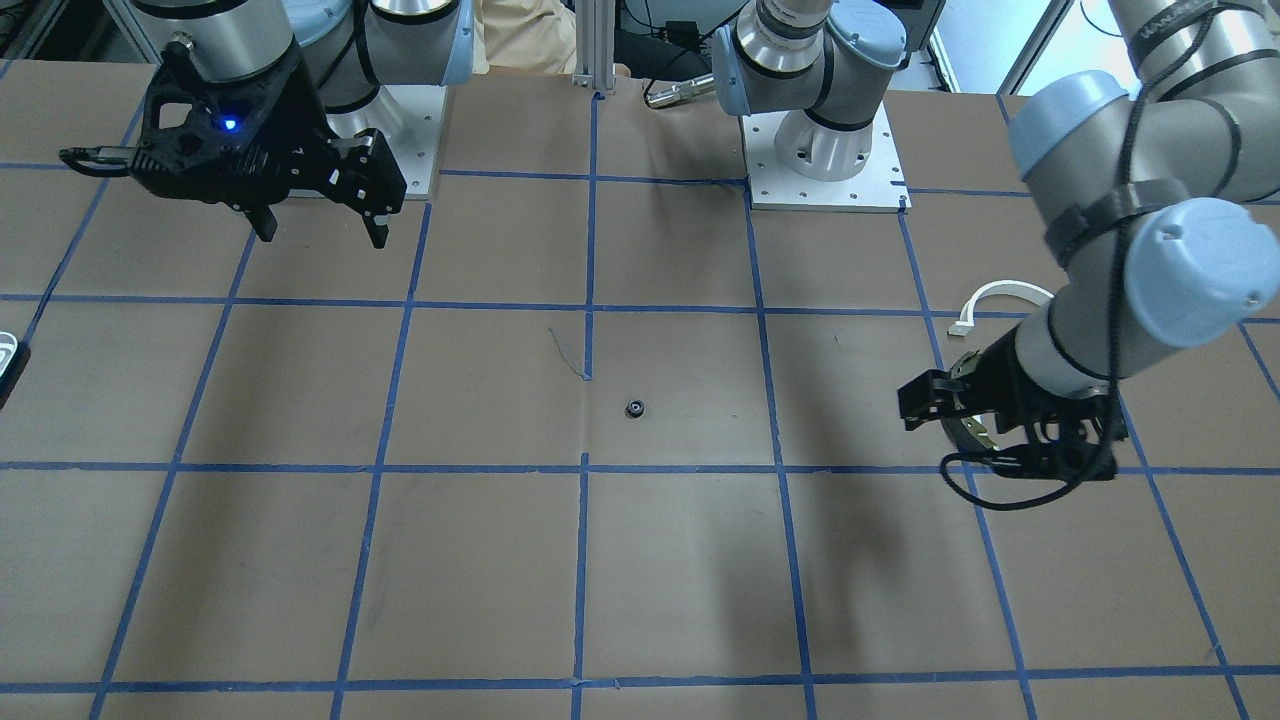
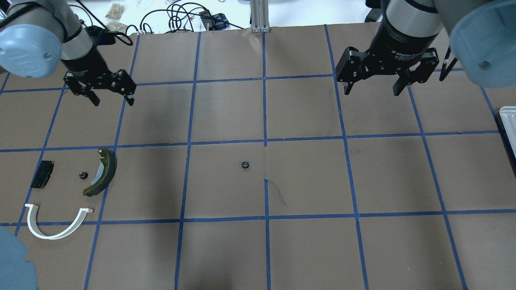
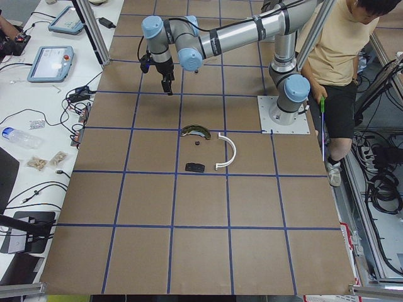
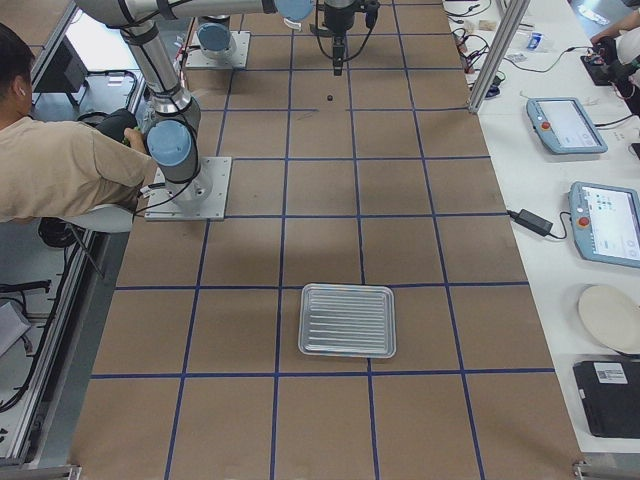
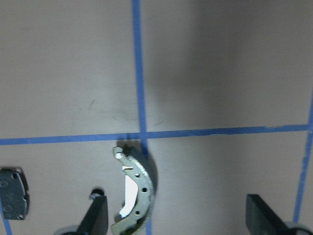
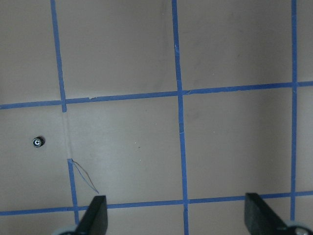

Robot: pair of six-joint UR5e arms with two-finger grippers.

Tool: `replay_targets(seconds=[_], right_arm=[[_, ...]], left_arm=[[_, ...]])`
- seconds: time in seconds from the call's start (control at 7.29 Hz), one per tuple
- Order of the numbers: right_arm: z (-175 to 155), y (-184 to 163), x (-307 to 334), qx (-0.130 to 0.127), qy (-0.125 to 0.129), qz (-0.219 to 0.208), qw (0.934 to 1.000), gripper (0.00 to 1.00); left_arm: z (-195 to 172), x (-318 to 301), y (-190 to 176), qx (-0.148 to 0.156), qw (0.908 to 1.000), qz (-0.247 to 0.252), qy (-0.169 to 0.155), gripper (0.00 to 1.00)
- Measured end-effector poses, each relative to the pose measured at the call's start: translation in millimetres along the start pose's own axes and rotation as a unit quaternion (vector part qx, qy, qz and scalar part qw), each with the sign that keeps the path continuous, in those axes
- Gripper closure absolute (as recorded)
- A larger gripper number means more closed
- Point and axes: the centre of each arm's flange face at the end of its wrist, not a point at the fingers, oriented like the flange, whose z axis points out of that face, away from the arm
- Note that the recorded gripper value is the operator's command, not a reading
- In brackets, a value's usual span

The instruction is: Place bearing gear from tray to pile

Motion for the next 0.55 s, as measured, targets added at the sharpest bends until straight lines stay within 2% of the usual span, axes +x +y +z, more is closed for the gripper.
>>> replay_targets(seconds=[0.27,0.55], right_arm=[[-14,-13,7,0.012,0.024,-0.042,0.9987,0.00],[-18,-11,10,0.015,0.029,-0.061,0.9976,0.00]], left_arm=[[15,96,8,-0.008,0.9997,0.022,0.000,0.00],[46,178,29,0.004,0.9999,0.014,-0.004,0.00]])
